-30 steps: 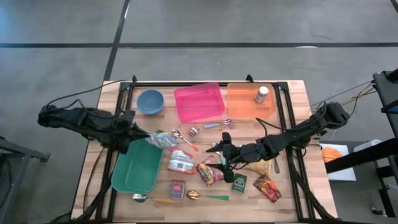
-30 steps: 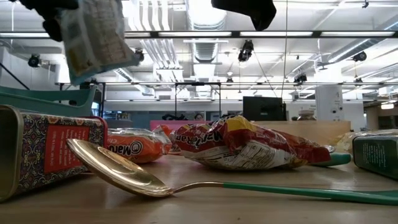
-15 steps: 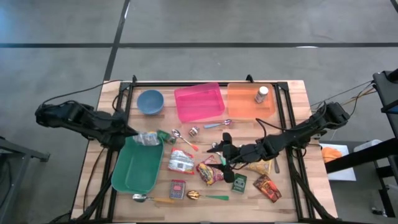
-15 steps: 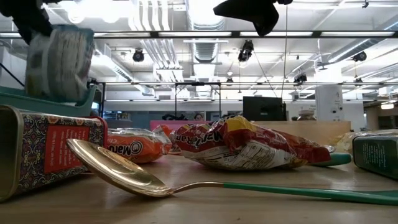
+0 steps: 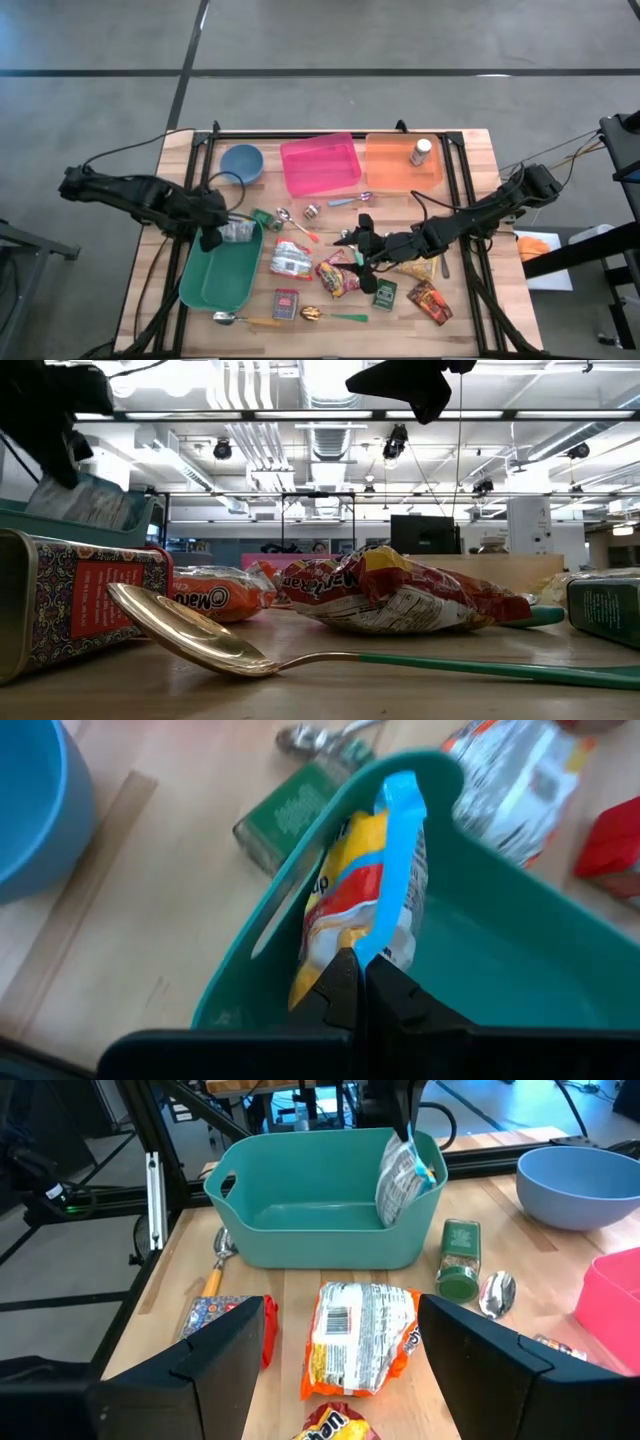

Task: Pick & Place Food Item
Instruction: Put the bottom blue noodle pack into the green bin

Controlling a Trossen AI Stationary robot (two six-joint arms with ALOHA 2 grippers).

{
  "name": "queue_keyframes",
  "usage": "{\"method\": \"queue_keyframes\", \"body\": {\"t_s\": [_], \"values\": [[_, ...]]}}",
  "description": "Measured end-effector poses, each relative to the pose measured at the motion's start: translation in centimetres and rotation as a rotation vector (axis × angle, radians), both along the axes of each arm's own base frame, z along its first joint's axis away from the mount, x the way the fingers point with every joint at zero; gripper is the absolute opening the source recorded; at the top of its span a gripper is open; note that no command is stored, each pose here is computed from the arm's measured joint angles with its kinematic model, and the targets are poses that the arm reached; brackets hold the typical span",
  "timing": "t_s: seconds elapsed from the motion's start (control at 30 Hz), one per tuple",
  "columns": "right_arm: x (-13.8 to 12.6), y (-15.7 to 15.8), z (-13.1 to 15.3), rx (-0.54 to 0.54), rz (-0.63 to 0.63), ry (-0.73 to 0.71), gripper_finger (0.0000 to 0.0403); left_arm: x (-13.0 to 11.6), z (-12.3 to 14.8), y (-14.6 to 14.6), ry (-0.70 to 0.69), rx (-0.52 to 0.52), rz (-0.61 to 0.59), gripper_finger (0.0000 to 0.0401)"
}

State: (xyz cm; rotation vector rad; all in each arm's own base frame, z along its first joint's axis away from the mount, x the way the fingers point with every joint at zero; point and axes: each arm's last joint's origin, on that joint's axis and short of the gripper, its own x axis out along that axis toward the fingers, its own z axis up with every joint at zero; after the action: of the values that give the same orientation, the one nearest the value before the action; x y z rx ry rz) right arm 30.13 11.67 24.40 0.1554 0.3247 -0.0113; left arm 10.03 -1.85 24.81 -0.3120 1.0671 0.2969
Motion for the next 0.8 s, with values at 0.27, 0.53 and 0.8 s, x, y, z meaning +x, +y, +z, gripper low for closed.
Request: {"method": "queue_keyframes", "body": {"t_s": [0.27, 0.53, 0.8], "values": [[0.0, 0.0, 0.0, 0.0, 0.0, 0.0, 0.0261, 0.6, -1.2, -0.1, 0.07, 0.037, 0.023, 0.0], [0.0, 0.0, 0.0, 0.0, 0.0, 0.0, 0.0261, 0.9, -1.3, -0.1, 0.083, 0.039, 0.034, 0.0], [0.0, 0.0, -0.1, -0.001, 0.0, 0.002, 0.0261, 0.9, -1.3, -0.1, 0.079, 0.027, 0.081, 0.0041]]}}
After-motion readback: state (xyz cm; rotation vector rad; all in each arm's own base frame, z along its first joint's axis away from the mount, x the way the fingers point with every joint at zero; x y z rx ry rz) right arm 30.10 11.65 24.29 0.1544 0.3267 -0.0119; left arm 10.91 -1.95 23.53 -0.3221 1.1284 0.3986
